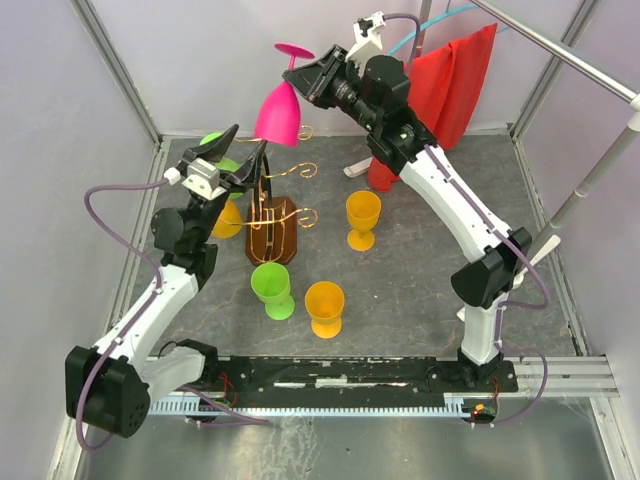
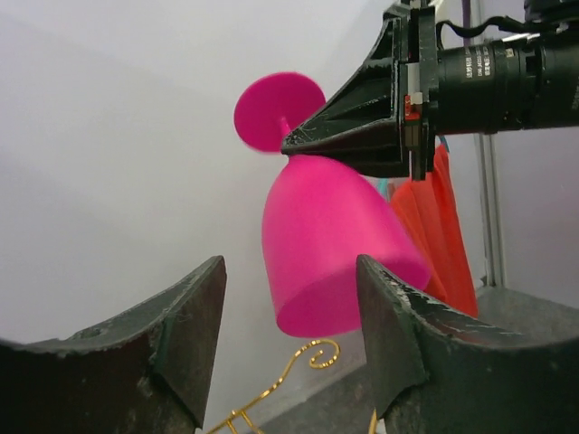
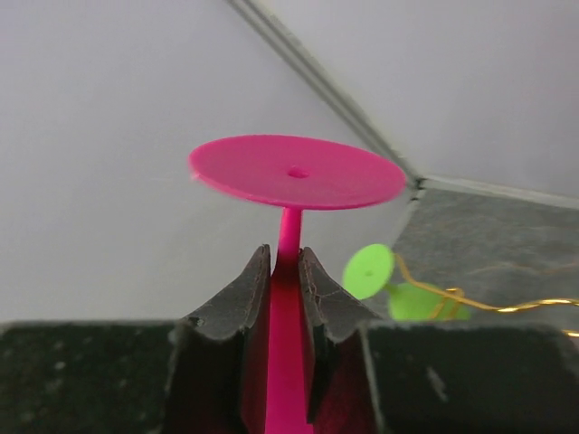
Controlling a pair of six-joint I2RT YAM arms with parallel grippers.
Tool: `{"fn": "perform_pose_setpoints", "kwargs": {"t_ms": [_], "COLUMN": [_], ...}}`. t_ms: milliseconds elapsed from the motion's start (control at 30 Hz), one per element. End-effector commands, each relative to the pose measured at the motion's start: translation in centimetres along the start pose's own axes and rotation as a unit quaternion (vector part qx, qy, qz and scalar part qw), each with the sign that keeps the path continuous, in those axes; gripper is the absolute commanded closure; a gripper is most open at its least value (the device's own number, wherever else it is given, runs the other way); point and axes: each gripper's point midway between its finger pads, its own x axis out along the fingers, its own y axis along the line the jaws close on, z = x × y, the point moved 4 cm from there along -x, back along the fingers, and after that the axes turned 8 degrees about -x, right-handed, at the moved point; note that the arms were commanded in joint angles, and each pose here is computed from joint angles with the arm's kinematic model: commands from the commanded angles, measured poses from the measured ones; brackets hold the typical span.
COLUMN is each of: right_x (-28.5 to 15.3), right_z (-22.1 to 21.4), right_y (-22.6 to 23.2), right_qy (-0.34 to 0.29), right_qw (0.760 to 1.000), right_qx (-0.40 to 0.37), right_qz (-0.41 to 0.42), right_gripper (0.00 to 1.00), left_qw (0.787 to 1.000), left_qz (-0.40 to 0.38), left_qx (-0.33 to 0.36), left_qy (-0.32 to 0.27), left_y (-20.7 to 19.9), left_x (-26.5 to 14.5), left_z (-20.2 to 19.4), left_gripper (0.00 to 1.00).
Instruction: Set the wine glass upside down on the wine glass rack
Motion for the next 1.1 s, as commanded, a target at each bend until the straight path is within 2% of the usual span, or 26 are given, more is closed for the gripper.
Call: {"fn": "perform_pose_setpoints", "kwargs": {"t_ms": [0,233,400,500,700,1067], "right_x": [-2.4,-5.8,-6.4,-6.1,-5.5,-5.3], "right_z": [3.7,3.4,1.7,0.7,-1.5,-6.6], "right_y": [-2.0,-8.7,-11.6,-12.8,-14.0,-14.0], "right_qy": [-0.032,-0.011,0.010,0.009,-0.032,-0.046], "right_qw": [0.987,0.954,0.930,0.920,0.909,0.912], "right_qx": [-0.142,-0.250,-0.320,-0.355,-0.400,-0.407], "right_qz": [-0.069,-0.164,-0.178,-0.167,-0.113,0.014], "right_gripper": [0.99,0.99,0.99,0.99,1.00,0.99], "left_qw": [0.999,0.989,0.986,0.985,0.985,0.984], "left_qz": [-0.018,0.030,0.037,0.034,0.047,0.071], "left_qx": [0.008,-0.035,-0.056,-0.069,-0.066,-0.057], "left_qy": [0.038,0.141,0.156,0.155,0.151,0.156], "left_y": [-0.6,1.2,2.1,2.5,3.4,4.9], "left_x": [-0.4,2.5,5.3,6.6,7.0,6.6], "left_z": [0.7,1.3,2.0,2.4,2.3,1.7], "left_gripper": [0.32,0.22,0.20,0.20,0.19,0.18]}}
